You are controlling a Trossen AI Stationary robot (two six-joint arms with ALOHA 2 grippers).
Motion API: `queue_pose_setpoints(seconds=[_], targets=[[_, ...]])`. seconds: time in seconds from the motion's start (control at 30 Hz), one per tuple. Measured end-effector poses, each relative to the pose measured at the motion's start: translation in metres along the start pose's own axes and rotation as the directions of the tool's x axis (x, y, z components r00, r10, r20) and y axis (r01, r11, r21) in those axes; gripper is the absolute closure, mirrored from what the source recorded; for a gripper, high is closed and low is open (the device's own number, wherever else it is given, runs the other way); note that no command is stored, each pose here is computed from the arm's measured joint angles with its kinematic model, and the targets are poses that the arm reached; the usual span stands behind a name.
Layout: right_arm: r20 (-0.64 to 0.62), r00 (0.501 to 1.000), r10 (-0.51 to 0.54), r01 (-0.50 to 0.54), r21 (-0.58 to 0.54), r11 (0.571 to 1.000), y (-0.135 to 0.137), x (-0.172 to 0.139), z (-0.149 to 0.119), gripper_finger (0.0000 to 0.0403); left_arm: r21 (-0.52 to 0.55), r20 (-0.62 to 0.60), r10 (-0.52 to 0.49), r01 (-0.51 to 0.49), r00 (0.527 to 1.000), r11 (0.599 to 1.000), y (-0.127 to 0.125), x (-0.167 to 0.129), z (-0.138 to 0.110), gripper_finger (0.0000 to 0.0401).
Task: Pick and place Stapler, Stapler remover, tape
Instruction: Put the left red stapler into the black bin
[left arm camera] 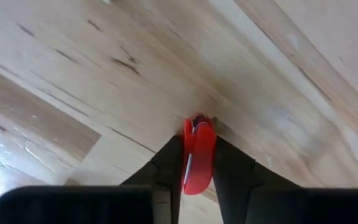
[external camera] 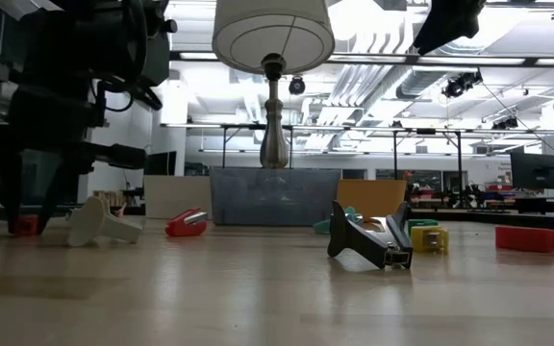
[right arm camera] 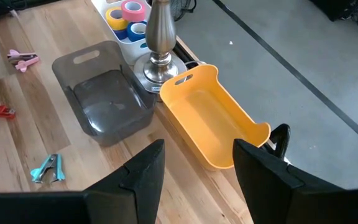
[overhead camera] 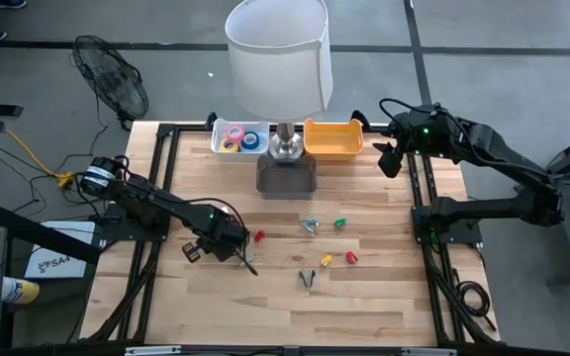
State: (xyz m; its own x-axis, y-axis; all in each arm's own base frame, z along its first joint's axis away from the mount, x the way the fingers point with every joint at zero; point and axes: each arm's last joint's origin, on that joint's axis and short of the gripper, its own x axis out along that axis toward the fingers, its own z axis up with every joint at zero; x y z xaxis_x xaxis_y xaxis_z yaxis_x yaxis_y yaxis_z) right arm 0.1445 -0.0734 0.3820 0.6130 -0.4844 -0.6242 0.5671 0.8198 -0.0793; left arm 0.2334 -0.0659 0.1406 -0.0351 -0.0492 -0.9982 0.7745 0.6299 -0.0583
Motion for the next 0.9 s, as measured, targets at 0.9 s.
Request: queue_pose_setpoints(seconds=[0.9], targets=[[0.005, 0.999, 0.034, -0.034, 0.004, 0.999, 0.001, 0.0, 0.001, 0.0221, -0.595, 0.107, 0.536, -0.378, 0.837, 0.709, 0.091, -0.081, 0.014, 0.0343]])
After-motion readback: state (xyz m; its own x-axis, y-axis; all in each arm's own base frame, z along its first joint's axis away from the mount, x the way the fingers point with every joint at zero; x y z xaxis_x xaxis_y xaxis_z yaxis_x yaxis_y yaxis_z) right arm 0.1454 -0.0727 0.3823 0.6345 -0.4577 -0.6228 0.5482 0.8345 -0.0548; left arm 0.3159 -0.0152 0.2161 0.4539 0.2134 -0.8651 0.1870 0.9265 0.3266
